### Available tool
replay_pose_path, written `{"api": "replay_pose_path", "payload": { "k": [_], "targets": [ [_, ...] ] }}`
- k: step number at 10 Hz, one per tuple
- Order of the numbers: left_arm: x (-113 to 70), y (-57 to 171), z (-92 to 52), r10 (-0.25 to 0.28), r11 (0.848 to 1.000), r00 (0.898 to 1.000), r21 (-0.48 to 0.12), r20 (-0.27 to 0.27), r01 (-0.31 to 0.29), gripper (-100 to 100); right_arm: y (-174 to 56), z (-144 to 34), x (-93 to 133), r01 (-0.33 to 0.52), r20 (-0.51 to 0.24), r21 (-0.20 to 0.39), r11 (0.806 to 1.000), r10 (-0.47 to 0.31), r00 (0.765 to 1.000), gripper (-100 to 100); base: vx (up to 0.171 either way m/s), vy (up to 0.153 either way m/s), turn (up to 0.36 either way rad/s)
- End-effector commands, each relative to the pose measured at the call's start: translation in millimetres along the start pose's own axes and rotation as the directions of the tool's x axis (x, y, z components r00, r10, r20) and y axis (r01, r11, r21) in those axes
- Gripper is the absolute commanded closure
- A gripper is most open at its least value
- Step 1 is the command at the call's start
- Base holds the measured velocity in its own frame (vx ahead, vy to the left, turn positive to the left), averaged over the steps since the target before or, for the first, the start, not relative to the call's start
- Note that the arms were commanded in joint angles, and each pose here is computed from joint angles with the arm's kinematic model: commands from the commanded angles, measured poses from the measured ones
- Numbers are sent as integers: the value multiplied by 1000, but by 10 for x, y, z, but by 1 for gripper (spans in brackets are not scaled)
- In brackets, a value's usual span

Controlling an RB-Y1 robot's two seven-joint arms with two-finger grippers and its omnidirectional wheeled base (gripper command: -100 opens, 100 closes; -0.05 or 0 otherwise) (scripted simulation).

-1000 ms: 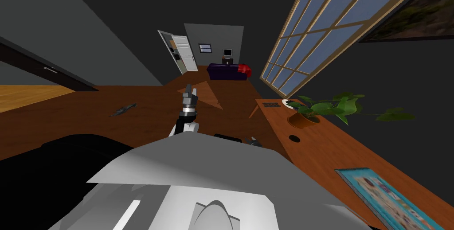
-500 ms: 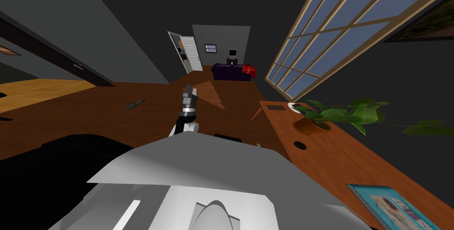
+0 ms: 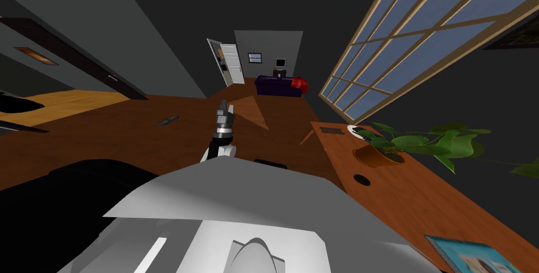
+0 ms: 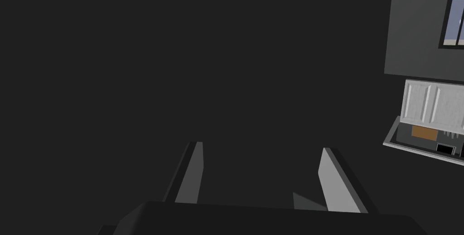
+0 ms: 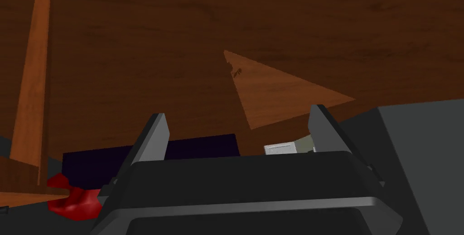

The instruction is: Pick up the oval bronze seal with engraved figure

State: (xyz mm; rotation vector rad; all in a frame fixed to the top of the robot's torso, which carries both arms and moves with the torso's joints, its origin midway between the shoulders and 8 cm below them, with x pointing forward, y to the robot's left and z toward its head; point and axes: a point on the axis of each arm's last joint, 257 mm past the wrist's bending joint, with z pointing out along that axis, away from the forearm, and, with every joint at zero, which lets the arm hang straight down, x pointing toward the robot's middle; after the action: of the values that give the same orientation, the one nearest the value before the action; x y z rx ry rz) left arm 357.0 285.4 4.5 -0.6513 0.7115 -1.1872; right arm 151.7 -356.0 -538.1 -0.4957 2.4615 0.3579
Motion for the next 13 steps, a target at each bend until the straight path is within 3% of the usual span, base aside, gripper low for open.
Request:
{"api": "replay_pose_path", "payload": {
  "k": [1,2,3,4,5,6,7,9,10,12,13],
  "targets": [
    [0,0,0,0,1000,1000,0,0,0,0,-180,-106,208,41,-53,26,999,-40,998,-100,24,-18,125],
    [-1,0,0,0,1000,1000,0,0,0,0,-450,-317,518,118,-143,53,992,-110,984,-100,31,-21,242],
    [0,0,0,0,1000,1000,0,0,0,0,-445,-314,513,118,-142,52,992,-109,984,-100,27,-29,89],
    [-1,0,-1,0,1000,1000,0,0,0,0,-610,-481,698,186,-206,54,981,-172,963,-100,37,-25,185],
    [0,0,0,0,1000,1000,0,0,0,0,-667,-521,756,190,-221,62,980,-172,960,-100,32,-28,99],
    [-1,0,-1,0,1000,1000,0,0,0,0,-941,-779,1009,262,-309,74,962,-228,924,-100,31,-32,164],
    [-1,0,0,0,1000,1000,0,0,0,0,-821,-700,933,254,-284,56,966,-228,931,-100,30,-37,101],
    [-1,0,-1,0,1000,1000,0,0,0,0,-976,-804,1031,264,-316,80,961,-227,921,-100,11,-9,-10],
    [-1,0,-1,0,1000,1000,0,0,0,0,-1135,-999,1190,323,-377,68,944,-276,884,-100,18,-13,204],
    [-1,0,-1,0,1000,1000,0,0,0,0,-1210,-1056,1232,329,-392,79,941,-274,878,-100,22,-28,33],
    [-1,0,-1,0,1000,1000,0,0,0,0,-1408,-1293,1395,386,-459,69,920,-315,831,-100,18,-50,138]
  ]
}}
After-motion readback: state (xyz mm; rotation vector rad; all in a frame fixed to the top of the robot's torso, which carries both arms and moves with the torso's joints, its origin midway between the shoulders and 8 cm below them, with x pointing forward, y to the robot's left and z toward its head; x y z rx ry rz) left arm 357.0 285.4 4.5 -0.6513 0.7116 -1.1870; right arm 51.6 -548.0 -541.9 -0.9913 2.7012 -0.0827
